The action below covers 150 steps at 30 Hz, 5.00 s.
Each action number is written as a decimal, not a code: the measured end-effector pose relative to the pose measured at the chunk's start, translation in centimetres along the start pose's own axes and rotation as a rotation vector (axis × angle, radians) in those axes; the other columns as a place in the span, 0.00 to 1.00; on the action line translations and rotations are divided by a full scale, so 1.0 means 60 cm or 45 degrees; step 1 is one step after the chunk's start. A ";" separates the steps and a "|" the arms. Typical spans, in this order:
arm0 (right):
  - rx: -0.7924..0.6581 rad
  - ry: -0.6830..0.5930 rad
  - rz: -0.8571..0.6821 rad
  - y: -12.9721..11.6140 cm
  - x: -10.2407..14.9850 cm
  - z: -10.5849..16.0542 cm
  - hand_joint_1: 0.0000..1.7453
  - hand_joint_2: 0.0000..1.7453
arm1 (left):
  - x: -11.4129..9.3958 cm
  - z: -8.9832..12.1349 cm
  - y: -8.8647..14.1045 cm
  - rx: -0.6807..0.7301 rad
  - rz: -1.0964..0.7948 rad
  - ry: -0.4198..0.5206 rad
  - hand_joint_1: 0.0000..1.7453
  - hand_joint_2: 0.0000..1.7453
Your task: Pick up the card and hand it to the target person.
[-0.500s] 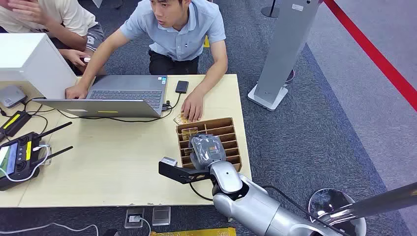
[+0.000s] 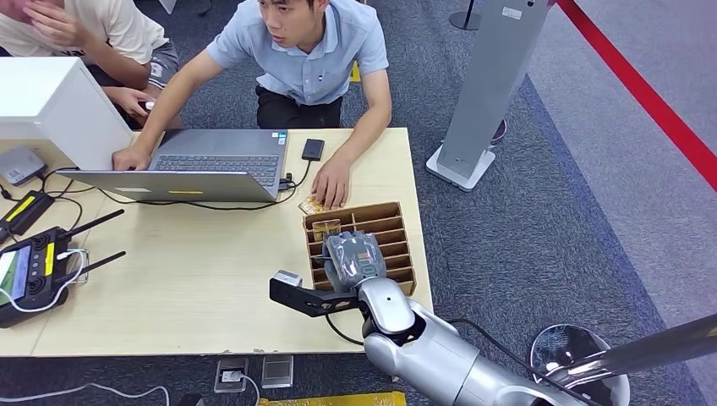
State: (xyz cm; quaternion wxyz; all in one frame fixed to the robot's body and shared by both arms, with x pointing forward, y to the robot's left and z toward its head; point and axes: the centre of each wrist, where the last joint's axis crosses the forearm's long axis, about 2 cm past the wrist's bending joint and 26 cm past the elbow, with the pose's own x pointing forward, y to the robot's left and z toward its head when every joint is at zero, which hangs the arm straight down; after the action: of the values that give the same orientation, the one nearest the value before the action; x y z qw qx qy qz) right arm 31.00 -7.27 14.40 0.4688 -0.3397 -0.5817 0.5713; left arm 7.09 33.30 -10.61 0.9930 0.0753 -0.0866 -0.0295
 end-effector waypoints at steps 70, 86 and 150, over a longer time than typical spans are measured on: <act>-0.934 -0.460 -0.351 -0.201 0.003 -0.027 1.00 1.00 | 0.000 0.000 0.003 -0.003 0.037 -0.038 0.00 0.00; -0.974 -0.419 -0.273 -0.180 0.007 -0.047 1.00 1.00 | 0.006 0.000 0.004 -0.003 0.038 -0.043 0.00 0.00; -0.871 -0.328 -0.400 -0.154 -0.002 -0.054 0.00 1.00 | -0.002 0.000 0.004 0.014 0.069 -0.039 0.00 0.00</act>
State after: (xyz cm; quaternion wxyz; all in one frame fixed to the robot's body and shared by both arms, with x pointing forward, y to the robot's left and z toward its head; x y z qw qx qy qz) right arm 35.34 -7.37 23.19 0.3335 -0.3089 -0.8373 0.3038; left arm 6.98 33.54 -10.61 0.9915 0.0780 -0.1040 -0.0032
